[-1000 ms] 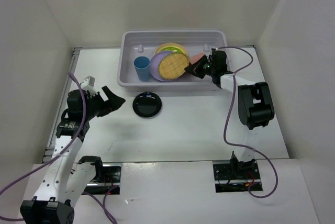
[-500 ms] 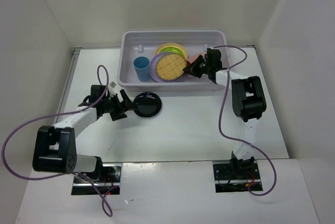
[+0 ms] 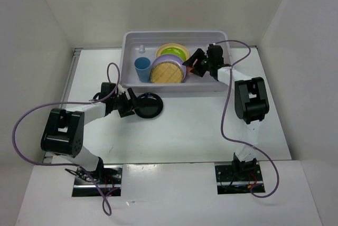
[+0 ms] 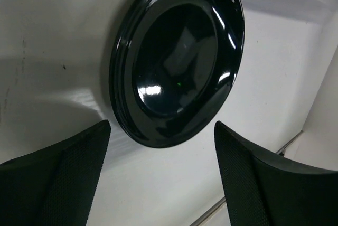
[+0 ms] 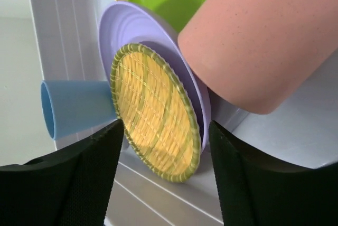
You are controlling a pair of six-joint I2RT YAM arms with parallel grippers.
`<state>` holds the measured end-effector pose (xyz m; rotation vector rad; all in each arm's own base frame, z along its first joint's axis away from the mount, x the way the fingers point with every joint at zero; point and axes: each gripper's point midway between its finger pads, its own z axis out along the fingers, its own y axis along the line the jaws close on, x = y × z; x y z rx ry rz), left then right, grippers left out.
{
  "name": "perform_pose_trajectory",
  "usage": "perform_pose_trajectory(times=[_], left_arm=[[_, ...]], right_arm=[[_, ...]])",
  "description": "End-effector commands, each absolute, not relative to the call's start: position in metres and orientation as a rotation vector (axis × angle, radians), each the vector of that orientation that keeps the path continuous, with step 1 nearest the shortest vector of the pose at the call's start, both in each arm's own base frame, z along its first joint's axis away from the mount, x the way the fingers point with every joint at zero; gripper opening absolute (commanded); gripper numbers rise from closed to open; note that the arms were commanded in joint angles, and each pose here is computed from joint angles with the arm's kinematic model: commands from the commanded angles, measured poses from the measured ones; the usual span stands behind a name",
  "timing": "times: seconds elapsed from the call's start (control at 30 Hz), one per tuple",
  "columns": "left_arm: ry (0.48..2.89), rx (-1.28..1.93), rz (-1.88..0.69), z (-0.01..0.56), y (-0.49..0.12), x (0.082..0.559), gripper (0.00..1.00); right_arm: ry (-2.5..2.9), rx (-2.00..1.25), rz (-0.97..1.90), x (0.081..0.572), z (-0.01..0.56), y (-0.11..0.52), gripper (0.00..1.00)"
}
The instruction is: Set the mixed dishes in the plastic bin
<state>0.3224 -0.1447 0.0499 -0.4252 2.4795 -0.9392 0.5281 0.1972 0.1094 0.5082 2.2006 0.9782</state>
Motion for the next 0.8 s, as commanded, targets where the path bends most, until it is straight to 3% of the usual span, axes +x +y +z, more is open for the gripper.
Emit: perform_pose_trajectory(times=[0.0, 0.2, 0.57, 0.77], left_arm=[[2.444, -0.432, -0.936, 0.043, -0.146, 0.332, 0.84], [2.463, -0.464, -0.969, 0.024, -0.155, 0.333, 0.7], [2.479, -0.473, -0.975, 0.007, -0.158, 0.328, 0.42], [2.479, -0.462, -0.971, 0.007, -0.158, 0.328, 0.19]], right_arm=[[2.063, 0.413, 0.99, 0.536, 0.185, 0.201, 0.73], [1.982, 0.393, 0.975, 0.526, 0.233, 0.201, 0.8], [1.882, 0.359, 0.973, 0.509, 0.293, 0.194, 0.81], [1.864, 0.36, 0.983, 0.505, 0.303, 0.193, 0.81]])
